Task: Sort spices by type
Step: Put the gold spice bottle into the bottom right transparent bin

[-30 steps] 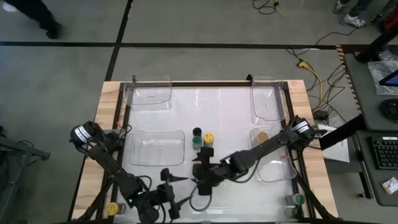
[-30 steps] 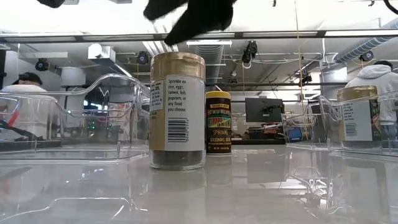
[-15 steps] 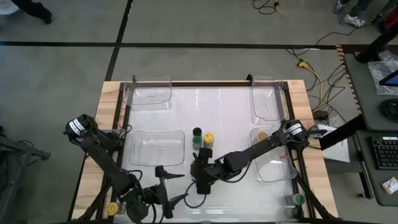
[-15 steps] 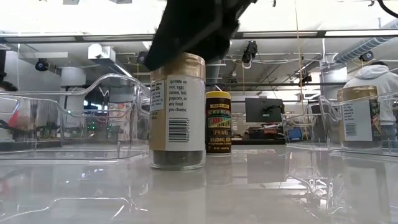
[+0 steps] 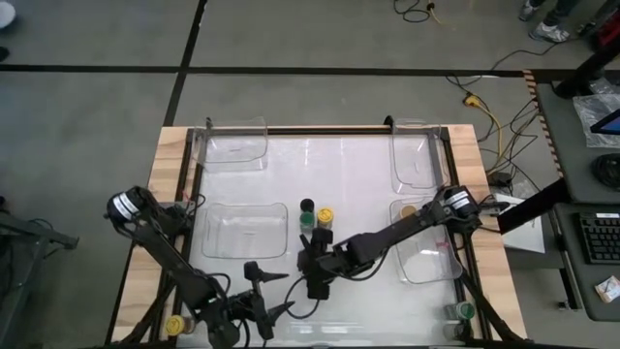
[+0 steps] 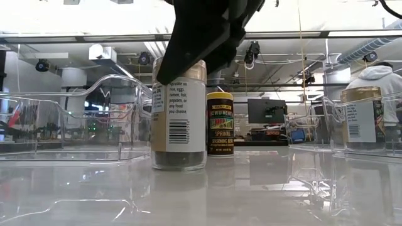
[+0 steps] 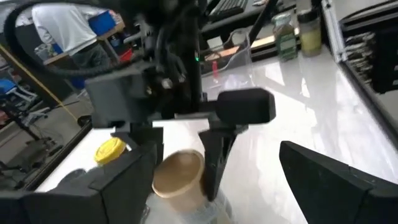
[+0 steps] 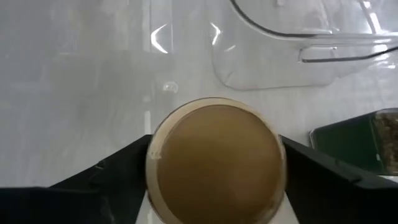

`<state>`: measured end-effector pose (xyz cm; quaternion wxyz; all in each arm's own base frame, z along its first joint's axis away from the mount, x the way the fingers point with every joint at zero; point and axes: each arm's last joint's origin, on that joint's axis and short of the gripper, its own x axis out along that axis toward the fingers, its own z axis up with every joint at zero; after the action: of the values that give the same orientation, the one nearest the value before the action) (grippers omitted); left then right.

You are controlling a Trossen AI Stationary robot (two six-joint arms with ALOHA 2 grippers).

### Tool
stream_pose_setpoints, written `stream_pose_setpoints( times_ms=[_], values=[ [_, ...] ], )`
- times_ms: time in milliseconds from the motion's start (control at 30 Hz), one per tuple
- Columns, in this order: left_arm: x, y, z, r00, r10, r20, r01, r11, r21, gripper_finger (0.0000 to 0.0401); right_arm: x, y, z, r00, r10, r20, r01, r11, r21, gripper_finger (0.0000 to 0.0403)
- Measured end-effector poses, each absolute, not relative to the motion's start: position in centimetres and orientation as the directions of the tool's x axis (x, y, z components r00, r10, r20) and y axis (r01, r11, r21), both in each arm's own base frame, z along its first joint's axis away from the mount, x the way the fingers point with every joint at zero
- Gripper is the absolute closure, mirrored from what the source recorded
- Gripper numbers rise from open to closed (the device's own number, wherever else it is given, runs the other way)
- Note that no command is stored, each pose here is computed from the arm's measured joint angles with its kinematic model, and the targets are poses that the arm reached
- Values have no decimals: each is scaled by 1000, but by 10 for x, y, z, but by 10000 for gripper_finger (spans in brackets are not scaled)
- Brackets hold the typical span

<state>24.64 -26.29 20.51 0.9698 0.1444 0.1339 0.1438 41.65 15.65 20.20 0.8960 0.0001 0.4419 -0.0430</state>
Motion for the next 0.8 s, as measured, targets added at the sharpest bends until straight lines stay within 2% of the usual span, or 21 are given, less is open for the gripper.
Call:
stream_pose_setpoints(
  times_ms=[133, 233, 367, 567, 800],
  values=[
    [244, -259, 191, 909, 357, -214, -280, 905, 320, 78, 418, 155, 199, 603, -84, -793, 106, 994, -24, 132],
    [239, -254, 182, 895, 402, -195, -331, 889, 316, 78, 418, 155, 198, 602, -88, -794, 133, 991, -10, 132],
    [234, -249, 173, 893, 398, -209, -324, 893, 313, 78, 412, 157, 207, 601, -88, -795, 155, 988, 8, 132],
    [233, -247, 169, 893, 393, -218, -323, 898, 297, 78, 378, 166, 256, 613, -98, -784, 196, 980, 31, 131],
    [234, -247, 171, 893, 394, -216, -327, 900, 288, 78, 309, 169, 307, 520, -122, -846, 337, 939, 72, 130]
  ],
)
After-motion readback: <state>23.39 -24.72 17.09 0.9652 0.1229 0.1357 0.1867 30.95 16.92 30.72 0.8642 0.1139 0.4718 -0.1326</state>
